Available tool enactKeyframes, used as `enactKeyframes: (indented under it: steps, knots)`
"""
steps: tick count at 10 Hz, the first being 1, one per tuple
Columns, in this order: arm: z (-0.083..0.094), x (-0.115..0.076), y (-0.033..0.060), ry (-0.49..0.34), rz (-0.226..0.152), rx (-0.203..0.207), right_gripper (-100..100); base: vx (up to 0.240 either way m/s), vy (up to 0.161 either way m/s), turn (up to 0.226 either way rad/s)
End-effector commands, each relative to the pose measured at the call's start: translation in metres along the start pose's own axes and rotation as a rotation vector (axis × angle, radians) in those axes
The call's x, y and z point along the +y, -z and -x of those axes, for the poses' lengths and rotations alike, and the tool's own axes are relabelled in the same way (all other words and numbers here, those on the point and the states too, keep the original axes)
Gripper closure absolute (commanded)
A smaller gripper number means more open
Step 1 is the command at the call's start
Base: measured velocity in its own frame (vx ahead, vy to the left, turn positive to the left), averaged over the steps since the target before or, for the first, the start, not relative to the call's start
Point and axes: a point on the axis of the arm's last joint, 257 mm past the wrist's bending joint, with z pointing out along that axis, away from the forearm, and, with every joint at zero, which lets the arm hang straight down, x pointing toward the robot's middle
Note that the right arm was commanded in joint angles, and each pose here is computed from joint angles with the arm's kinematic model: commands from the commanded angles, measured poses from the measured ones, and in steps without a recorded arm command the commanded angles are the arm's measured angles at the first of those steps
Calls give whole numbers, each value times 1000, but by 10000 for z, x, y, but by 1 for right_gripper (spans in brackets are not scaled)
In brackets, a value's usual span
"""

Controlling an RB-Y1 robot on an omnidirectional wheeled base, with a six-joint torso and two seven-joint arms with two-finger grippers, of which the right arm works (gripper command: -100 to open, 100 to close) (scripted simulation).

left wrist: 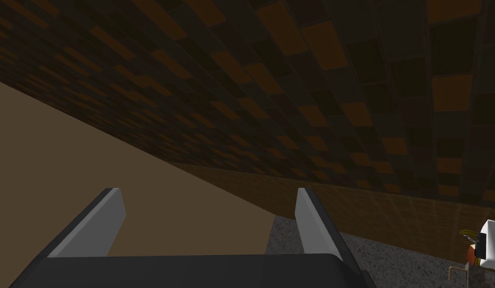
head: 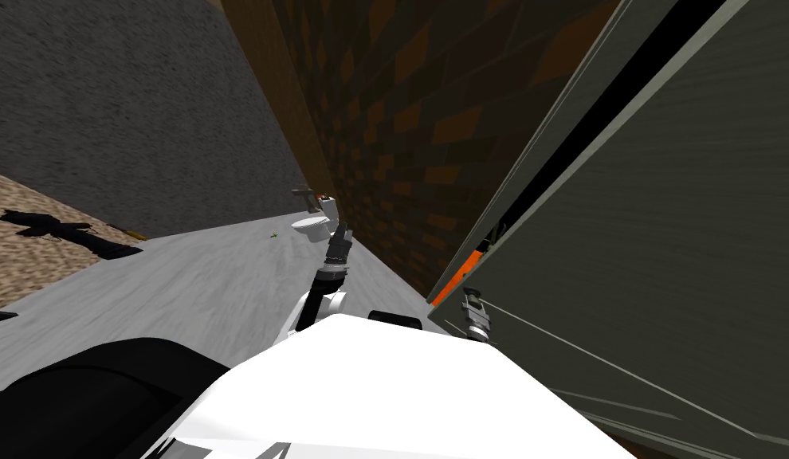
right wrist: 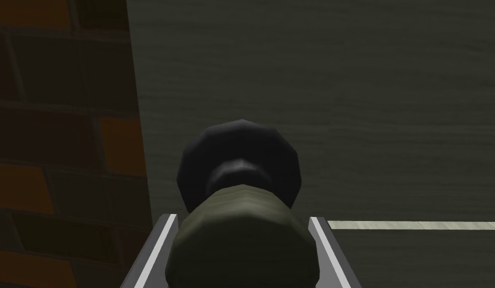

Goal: Pull the door open

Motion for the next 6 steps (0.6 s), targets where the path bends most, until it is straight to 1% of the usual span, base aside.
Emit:
enactKeyframes:
  steps: [1,2,3,6]
  knots:
    - [-16,-22,-7,-4,-2,5,100,0,0,0]
    - [-11,-23,29,-3,-26,3,100,-118,-12,105]
    - [-14,-29,36,-4,-32,3,100,-195,-8,126]
    - [-31,-72,89,-9,-77,7,100,-195,-19,102]
